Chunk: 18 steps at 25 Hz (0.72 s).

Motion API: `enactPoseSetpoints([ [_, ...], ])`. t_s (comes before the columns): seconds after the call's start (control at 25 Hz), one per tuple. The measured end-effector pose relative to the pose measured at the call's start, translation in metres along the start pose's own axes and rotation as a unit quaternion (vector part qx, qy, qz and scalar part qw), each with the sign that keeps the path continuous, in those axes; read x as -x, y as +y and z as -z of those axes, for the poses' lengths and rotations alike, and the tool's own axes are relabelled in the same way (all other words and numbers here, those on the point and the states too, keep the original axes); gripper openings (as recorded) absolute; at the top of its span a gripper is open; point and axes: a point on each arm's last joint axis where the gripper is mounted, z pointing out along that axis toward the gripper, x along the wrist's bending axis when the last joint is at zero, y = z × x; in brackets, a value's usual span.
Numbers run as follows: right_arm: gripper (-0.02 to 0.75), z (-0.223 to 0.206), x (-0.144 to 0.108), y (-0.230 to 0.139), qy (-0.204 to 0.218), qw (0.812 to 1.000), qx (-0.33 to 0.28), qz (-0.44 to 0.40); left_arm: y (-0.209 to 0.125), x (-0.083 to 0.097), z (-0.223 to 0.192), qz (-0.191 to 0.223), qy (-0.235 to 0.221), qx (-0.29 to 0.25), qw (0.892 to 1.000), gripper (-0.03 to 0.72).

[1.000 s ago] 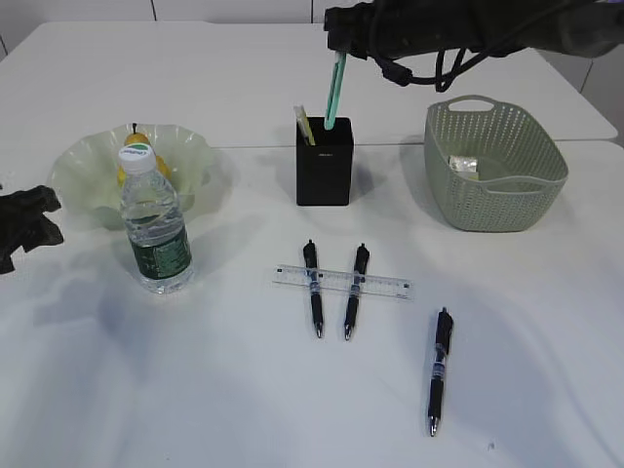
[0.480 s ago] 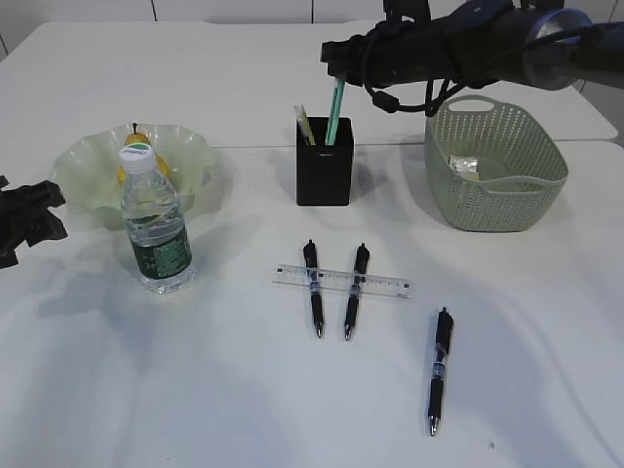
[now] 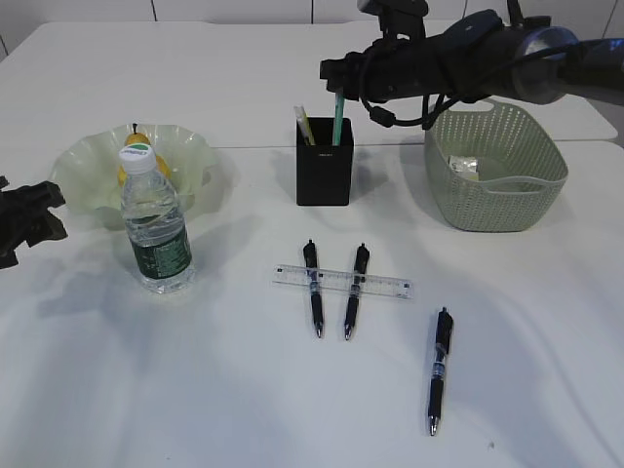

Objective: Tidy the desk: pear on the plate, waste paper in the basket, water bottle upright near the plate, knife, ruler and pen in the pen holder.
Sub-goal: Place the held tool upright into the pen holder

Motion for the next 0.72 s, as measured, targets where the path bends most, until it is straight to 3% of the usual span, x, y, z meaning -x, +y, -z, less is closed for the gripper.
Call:
enactPoseSetpoints([
  [0.24, 0.37, 0.0, 0.0, 0.001, -0.001, 1.0, 0.002, 0.0, 0.0, 0.0, 0.0, 0.0, 0.0, 0.0, 1.0, 0.447],
  [0.48, 0.391, 0.002, -0.003, 0.002, 0.009, 1.0, -0.004, 0.002, 0.0, 0.0, 0.0, -0.016, 0.0, 0.0, 1.0, 0.447],
  [0.72, 0.391, 0.024, -0.02, 0.024, 0.046, 0.999, -0.009, 0.018, -0.001, -0.005, 0.0, -0.039, 0.026, -0.007, 0.999, 0.447],
])
